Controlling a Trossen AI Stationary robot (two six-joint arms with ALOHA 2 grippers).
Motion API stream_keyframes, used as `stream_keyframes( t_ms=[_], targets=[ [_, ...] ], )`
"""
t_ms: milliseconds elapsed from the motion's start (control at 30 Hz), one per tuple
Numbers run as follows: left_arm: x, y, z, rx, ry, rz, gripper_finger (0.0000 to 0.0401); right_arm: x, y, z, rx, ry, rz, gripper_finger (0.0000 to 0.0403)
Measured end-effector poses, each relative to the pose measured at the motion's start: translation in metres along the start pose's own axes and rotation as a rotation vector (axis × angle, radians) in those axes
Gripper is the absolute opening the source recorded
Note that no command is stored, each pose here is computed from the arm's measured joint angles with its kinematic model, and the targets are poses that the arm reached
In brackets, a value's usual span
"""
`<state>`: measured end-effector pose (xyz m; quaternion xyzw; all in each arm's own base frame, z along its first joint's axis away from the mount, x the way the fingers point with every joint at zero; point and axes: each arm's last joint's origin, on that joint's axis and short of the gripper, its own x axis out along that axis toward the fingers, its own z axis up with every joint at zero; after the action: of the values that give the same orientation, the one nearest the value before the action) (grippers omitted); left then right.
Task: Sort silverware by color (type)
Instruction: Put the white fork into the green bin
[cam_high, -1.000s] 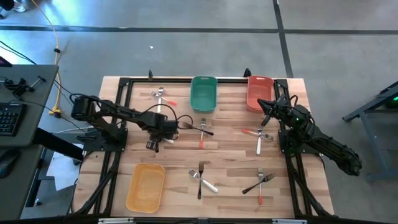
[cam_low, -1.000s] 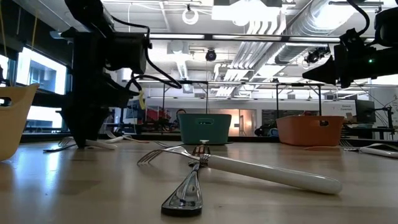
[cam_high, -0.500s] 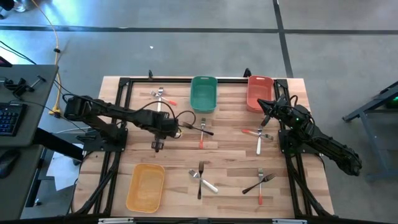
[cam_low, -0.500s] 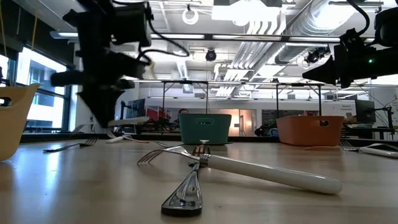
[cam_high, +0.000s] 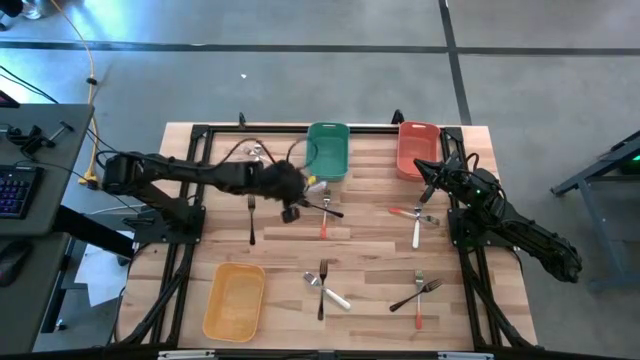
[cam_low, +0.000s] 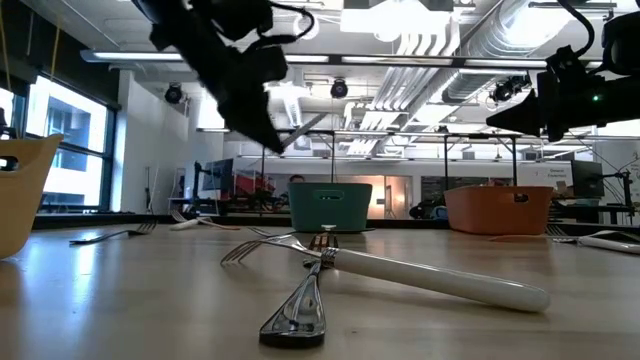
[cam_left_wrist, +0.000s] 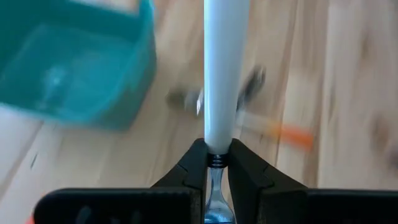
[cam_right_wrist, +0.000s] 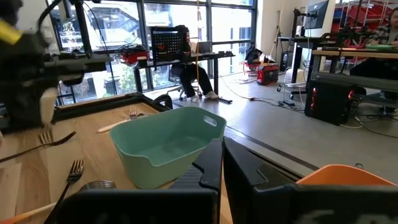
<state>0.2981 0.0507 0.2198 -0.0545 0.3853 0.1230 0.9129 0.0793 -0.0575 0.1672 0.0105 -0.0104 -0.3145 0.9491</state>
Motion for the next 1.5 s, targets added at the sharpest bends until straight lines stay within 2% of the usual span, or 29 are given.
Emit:
stream_keyframes(
  t_ms=[167,267,400,533,667,933,1267,1500],
  targets=[
    [-0.008,0.031,0.037,-0.178,-0.194,-0.004,0.0027,0.000,0.000,0.000,0.000,0.000,0.000,0.0000],
    [-0.009,0.059,0.055,-0.278,-0.225,0.035,0.0027,0.000,0.000,0.000,0.000,0.000,0.000,0.0000],
    [0.000,0.089,0.069,-0.394,-0.217,-0.019,0.0027,0.000,0.000,0.000,0.000,0.000,0.000,0.0000],
    [0.020,0.105,0.080,-0.450,-0.195,-0.063,0.0027,0.000,0.000,0.000,0.000,0.000,0.000,0.0000],
    [0.049,0.113,0.080,-0.483,-0.095,-0.076,0.0027,0.000,0.000,0.000,0.000,0.000,0.000,0.0000],
    [0.090,0.127,0.066,-0.496,0.077,-0.023,0.0027,0.000,0.000,0.000,0.000,0.000,0.000,0.0000],
    [0.107,0.142,0.051,-0.511,0.131,0.037,0.0028,0.000,0.000,0.000,0.000,0.000,0.000,0.0000],
    [0.108,0.142,0.049,-0.476,0.147,0.057,0.0054,0.000,0.000,0.000,0.000,0.000,0.000,0.0000]
  ],
)
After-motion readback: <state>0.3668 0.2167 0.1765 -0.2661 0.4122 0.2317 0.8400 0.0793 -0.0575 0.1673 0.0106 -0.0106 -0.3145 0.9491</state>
